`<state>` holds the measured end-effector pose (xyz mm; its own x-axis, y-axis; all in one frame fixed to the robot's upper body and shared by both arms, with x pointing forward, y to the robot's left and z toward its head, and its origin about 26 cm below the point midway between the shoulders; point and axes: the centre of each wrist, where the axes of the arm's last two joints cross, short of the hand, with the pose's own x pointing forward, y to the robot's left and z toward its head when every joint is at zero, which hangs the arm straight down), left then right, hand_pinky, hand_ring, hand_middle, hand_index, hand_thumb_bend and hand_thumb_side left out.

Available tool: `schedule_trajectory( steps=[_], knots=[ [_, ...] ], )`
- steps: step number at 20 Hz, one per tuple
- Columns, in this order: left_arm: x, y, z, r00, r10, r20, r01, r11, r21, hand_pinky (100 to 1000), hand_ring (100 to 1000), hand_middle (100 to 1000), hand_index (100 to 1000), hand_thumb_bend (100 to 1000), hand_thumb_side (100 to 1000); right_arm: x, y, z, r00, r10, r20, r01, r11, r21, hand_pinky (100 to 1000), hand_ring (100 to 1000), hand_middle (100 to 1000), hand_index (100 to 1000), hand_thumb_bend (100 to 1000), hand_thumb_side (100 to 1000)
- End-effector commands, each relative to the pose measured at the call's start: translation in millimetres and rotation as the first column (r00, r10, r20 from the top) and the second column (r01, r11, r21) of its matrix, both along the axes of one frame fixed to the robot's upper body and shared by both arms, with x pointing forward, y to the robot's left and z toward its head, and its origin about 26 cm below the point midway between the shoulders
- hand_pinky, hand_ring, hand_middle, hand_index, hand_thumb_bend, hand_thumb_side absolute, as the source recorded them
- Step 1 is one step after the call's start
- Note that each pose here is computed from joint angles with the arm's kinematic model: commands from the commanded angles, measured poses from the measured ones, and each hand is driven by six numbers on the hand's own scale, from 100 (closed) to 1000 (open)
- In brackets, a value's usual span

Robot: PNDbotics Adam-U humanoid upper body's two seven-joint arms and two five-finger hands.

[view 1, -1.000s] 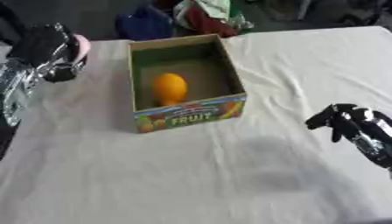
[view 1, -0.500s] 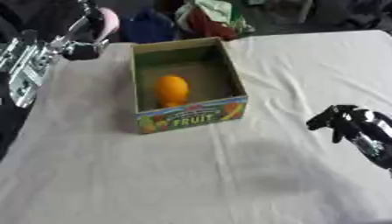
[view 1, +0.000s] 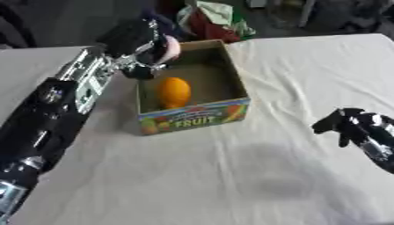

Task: Pick up objects on the table and place them in the box.

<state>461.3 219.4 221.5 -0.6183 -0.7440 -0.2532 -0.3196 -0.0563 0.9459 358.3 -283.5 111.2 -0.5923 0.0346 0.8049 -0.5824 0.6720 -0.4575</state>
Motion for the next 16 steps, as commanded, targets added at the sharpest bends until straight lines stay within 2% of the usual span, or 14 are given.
schedule_trajectory(
  steps=[1, 5, 6, 9, 11, 12, 14, 16],
  knots=[
    [1.6, -3, 5.1, 1.000, -0.007, -0.018, 0.008, 0.998, 0.054, 527, 386, 325, 494, 125, 100, 2.2, -1, 8.4, 1.000, 0.008, 0.023, -0.008, 1.000, -0.007, 733, 738, 604, 446, 100, 592],
    [2.1, -1, -0.1, 0.997, 0.007, -0.072, -0.001, 0.996, 0.092, 553, 429, 385, 584, 186, 100, 2.0, -1, 8.0, 1.000, 0.006, 0.021, -0.006, 1.000, -0.008, 733, 738, 604, 446, 100, 594],
    [1.8, 0, -0.7, 0.997, 0.009, -0.083, -0.001, 0.995, 0.096, 569, 456, 429, 667, 207, 100, 2.0, -1, 8.1, 1.000, 0.005, 0.021, -0.005, 1.000, -0.008, 733, 738, 604, 446, 100, 594],
    [-1.0, 4, 4.3, 0.996, 0.005, -0.092, 0.002, 0.997, 0.075, 582, 478, 473, 736, 231, 100, 2.1, -2, 8.6, 1.000, 0.004, 0.021, -0.004, 1.000, -0.007, 733, 739, 604, 446, 100, 593],
    [-5.1, 7, 13.0, 0.997, -0.008, -0.080, 0.009, 1.000, 0.024, 585, 483, 489, 768, 225, 106, 2.1, -2, 8.9, 1.000, 0.002, 0.021, -0.002, 1.000, -0.008, 733, 739, 604, 446, 100, 593],
    [-8.6, 9, 20.3, 0.998, -0.020, -0.062, 0.019, 1.000, -0.012, 587, 482, 493, 782, 227, 153, 2.0, -2, 9.0, 1.000, 0.000, 0.021, 0.000, 1.000, -0.008, 733, 739, 604, 446, 100, 593],
    [-18.9, 13, 38.0, 0.999, -0.049, -0.016, 0.047, 0.995, -0.090, 582, 476, 490, 789, 207, 180, 1.9, -4, 9.3, 1.000, -0.004, 0.022, 0.004, 1.000, -0.009, 733, 739, 604, 446, 100, 592],
    [-31.4, 18, 55.1, 0.997, -0.073, 0.024, 0.076, 0.983, -0.166, 578, 472, 487, 787, 192, 173, 1.8, -5, 9.4, 1.000, -0.009, 0.022, 0.009, 1.000, -0.009, 733, 739, 603, 447, 100, 590]
  ],
)
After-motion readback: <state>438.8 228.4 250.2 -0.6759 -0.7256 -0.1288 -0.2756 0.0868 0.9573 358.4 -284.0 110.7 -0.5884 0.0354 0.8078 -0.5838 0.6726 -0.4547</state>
